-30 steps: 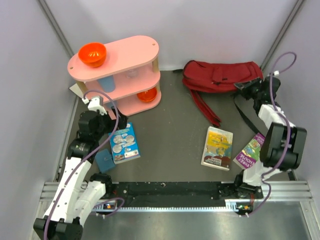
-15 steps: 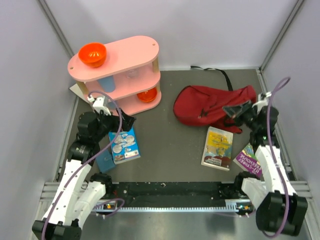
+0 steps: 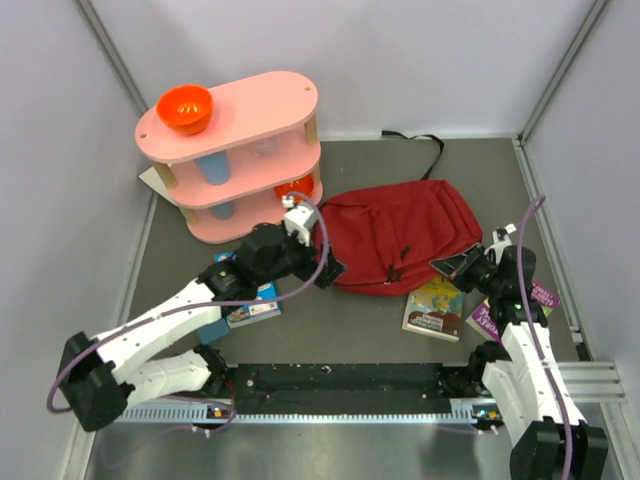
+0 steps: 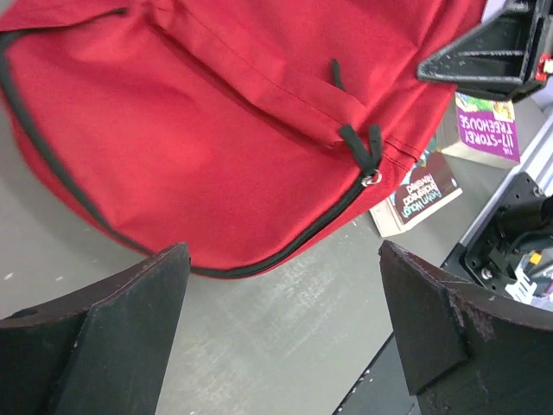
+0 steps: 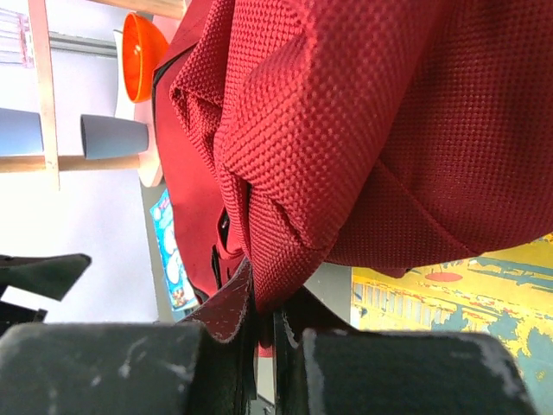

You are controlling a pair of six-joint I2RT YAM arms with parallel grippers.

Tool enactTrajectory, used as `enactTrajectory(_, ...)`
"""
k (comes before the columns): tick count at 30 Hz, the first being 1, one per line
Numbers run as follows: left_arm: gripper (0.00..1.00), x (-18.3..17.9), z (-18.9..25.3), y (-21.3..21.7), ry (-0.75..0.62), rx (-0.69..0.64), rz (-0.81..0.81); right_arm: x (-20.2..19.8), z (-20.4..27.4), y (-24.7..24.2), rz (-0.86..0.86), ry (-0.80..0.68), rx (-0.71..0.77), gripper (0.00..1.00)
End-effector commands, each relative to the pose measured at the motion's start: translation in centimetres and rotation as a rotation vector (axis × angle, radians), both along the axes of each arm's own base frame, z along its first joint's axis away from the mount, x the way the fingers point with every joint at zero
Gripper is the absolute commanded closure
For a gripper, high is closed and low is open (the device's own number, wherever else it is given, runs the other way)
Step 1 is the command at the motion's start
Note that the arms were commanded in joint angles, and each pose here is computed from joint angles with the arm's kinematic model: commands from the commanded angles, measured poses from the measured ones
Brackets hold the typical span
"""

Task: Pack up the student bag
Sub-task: Move the student bag to the center of the board.

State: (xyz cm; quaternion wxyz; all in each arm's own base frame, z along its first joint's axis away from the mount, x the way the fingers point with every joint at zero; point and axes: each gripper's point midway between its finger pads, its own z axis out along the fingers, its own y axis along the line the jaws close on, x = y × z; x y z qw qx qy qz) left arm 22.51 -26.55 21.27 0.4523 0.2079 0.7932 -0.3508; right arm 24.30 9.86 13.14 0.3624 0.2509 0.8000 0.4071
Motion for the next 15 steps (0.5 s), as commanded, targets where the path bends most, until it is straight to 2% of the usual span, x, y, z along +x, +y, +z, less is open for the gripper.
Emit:
enactTrajectory(1,0.06,0.9,3.2,-4.1,-0.067,-0.063,0.018,-0.1,0.6,0.2,0.016,-0.043,-0.017,1.0)
enactTrajectory(5,0.1,-0.5,0.8,-8.4,0.06,-0.08,-0.011,-0.3,-0.5,0.1,0.001,-0.027,-0.014,1.0)
enactTrajectory(9,0.13,-0.8,0.5,-11.5,0.101,-0.083,-0.018,-0.6,-1.2,0.2,-0.005,-0.017,0.002,1.0)
enactTrajectory(13,0.26,-1.0,-1.0,-13.3,0.151,-0.045,-0.019,-0.6,-1.4,0.2,-0.008,-0.01,0.009,1.0)
enactTrajectory(15,0.29,-0.9,-2.1,-13.7,0.176,-0.006,-0.017,-0.6,-1.3,0.2,-0.008,-0.011,0.007,1.0)
